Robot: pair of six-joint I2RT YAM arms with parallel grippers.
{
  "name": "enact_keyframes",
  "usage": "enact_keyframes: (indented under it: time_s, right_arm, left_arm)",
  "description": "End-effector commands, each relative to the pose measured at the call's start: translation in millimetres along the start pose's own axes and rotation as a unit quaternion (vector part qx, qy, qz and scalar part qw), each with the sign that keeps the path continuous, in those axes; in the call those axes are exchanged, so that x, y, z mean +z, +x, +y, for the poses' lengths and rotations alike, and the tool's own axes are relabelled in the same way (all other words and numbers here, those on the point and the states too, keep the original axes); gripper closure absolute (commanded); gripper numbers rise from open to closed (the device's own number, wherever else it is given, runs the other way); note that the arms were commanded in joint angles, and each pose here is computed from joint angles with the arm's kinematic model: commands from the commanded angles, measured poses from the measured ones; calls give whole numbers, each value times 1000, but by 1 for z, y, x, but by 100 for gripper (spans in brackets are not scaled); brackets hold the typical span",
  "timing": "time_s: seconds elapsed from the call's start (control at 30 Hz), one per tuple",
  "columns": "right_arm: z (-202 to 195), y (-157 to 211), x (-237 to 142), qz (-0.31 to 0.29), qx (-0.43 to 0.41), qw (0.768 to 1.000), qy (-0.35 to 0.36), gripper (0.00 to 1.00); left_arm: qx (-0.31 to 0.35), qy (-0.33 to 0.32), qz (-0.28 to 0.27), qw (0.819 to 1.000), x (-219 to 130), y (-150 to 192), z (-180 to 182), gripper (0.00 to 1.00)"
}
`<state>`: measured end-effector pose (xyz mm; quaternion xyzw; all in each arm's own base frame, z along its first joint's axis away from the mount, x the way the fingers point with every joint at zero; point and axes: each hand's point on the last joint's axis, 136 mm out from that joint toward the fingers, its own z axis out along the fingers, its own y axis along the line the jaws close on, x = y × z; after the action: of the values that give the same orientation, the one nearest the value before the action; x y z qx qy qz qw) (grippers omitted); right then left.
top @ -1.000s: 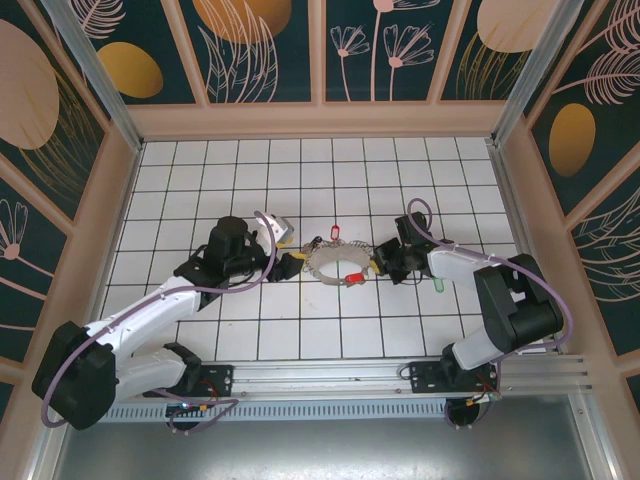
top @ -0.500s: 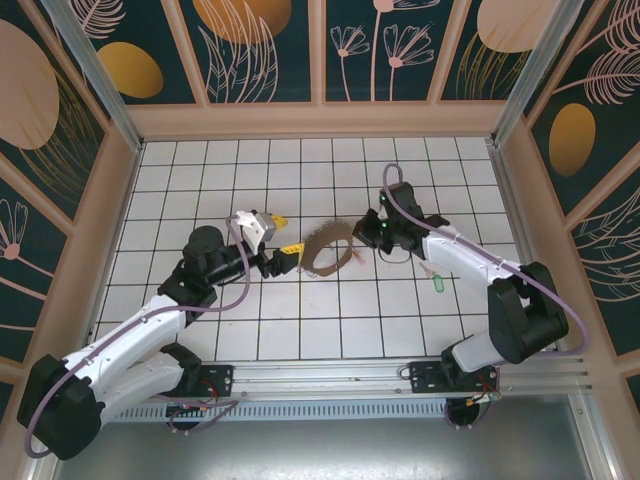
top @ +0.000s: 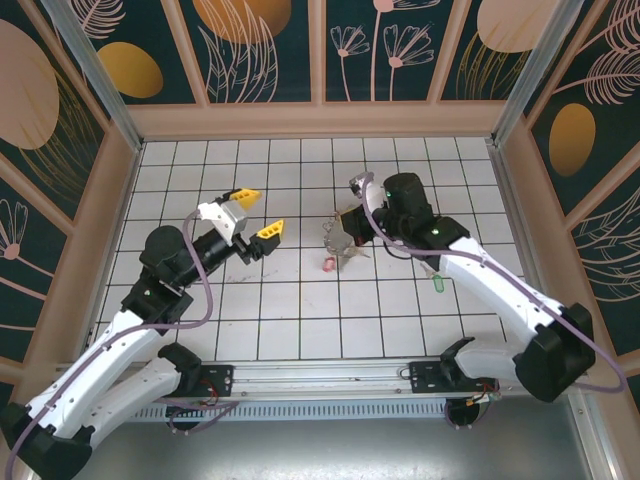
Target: Put the keys on the keyring
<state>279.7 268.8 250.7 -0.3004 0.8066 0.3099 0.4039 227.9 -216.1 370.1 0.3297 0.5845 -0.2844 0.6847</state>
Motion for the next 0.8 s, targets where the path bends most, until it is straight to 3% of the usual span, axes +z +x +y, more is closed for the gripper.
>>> enact_keyframes:
  time_s: [0.0,0.4,0.67,0.7,0.77]
  right_arm:
    - [22,-25,-18,-62,-137,988,-30,100]
    - [70,-28,-32,-114,-245,958,-98,100]
    - [115,-21,-37,-152,-321,923,-150,100]
    - [120,-21,-38,-155,-329,919,-153,100]
    - [131,-19,-39,-159,-355,907,-163,100]
  left_arm:
    - [12,-11,13,1000,-5,3,2,28]
    - [10,77,63,995,6,42,-26,27]
    - [61,139,84,985,7,50,-42,28]
    - [64,146,83,984,7,50,-44,29]
    - [80,163,81,980,5,50,-50,44]
